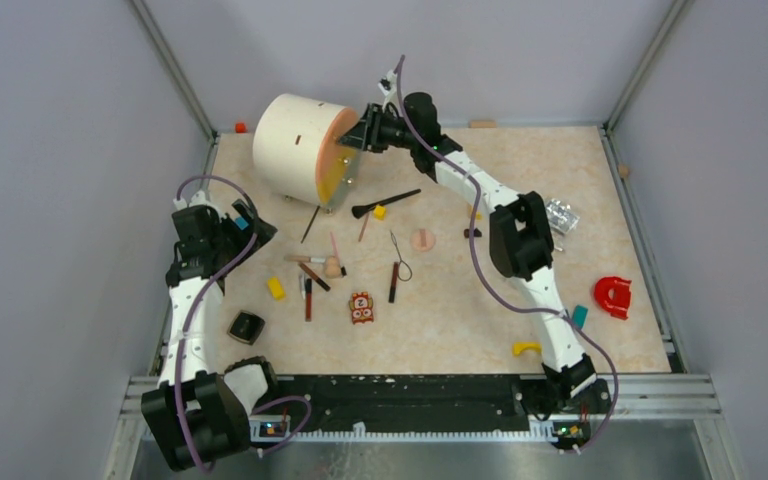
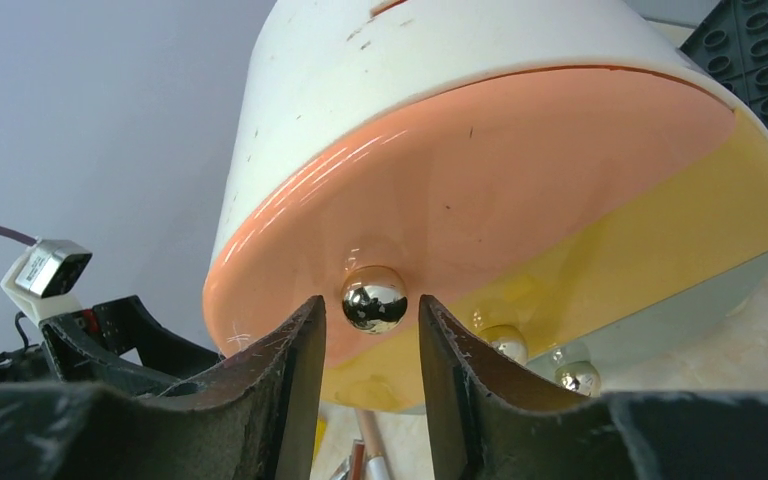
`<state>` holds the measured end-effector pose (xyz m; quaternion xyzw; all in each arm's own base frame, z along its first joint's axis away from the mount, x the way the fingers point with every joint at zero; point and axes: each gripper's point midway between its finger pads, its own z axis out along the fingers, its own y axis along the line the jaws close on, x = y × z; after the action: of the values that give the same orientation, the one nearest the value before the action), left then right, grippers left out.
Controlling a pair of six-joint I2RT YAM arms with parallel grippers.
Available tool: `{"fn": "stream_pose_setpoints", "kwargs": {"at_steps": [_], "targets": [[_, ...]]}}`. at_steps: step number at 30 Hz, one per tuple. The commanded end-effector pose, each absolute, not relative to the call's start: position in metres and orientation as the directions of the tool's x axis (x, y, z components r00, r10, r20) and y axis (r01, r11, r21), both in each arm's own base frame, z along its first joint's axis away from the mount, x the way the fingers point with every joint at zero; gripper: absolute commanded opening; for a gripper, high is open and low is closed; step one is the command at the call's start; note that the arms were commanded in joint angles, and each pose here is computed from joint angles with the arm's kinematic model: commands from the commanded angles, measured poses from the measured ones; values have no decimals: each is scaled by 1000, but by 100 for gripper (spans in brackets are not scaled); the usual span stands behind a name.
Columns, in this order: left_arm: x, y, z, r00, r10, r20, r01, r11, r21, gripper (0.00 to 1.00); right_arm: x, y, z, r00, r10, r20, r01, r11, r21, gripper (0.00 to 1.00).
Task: Organize the makeup
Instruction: Open the drawer in the storage box.
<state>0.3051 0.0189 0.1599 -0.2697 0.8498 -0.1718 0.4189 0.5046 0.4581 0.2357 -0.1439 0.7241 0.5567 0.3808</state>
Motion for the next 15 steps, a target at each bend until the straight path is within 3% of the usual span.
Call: {"fn": "stream_pose_setpoints", "kwargs": {"at_steps": [1,5,11,15], "targets": [[310,20,168,-477,-592,-650,-281,803,-525,99,502,466,267,-614,242,-751,-694,287,660,41],[311,20,169,-477,-591,-650,-280,803,-526,99,502,466,267,-614,244,-750,-693,287,661,39],[310,20,168,-476,-592,-650,-281,803,-525,99,501,467,267,-613,242,-753,-697,284,659,16],[311,21,169,-476,-592,-650,-282,803,-525,99,501,465,268,-604,235,-762,-703,292,648,6]]}}
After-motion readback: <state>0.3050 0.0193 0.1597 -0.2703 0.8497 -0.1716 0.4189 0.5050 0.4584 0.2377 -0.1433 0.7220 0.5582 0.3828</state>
